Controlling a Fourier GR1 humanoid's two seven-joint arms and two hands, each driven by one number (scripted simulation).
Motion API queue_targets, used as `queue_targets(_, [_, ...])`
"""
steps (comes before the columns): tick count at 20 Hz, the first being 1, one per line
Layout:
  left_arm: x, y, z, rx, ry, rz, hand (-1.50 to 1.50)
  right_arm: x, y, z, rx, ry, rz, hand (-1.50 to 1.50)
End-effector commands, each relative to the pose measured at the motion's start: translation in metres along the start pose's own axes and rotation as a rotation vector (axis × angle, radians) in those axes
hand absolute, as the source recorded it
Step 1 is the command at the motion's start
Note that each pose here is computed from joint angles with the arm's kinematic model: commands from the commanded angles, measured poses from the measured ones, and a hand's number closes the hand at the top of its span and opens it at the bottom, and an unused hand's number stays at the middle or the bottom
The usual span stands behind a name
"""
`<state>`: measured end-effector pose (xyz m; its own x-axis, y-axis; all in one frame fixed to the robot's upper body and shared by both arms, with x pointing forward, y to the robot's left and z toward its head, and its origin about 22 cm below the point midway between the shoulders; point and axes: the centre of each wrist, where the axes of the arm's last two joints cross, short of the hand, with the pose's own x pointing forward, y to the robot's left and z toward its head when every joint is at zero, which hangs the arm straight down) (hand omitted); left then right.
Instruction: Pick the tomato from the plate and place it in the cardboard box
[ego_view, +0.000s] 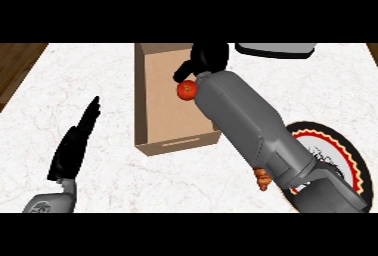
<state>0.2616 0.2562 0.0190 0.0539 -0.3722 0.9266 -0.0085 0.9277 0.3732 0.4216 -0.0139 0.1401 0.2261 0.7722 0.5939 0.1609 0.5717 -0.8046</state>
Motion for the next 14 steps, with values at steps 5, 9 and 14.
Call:
queue_targets(5, [-0.008,0.007,0.002,0.000,-0.009,-0.004,0.00,0.004,-0.005,-0.004,-0.167,-0.021,-0.265,-1.50])
queue_targets(9, [-0.006,0.006,0.006,0.015,0.017,0.001,0.00,-0.014,0.000,-0.005,-0.295,-0.014,-0.431,-1.50])
queue_targets(14, [-0.017,0.015,0.007,0.059,0.050,0.012,0.00,-0.004,-0.023,-0.008,-0.337,-0.029,-0.641,-1.50])
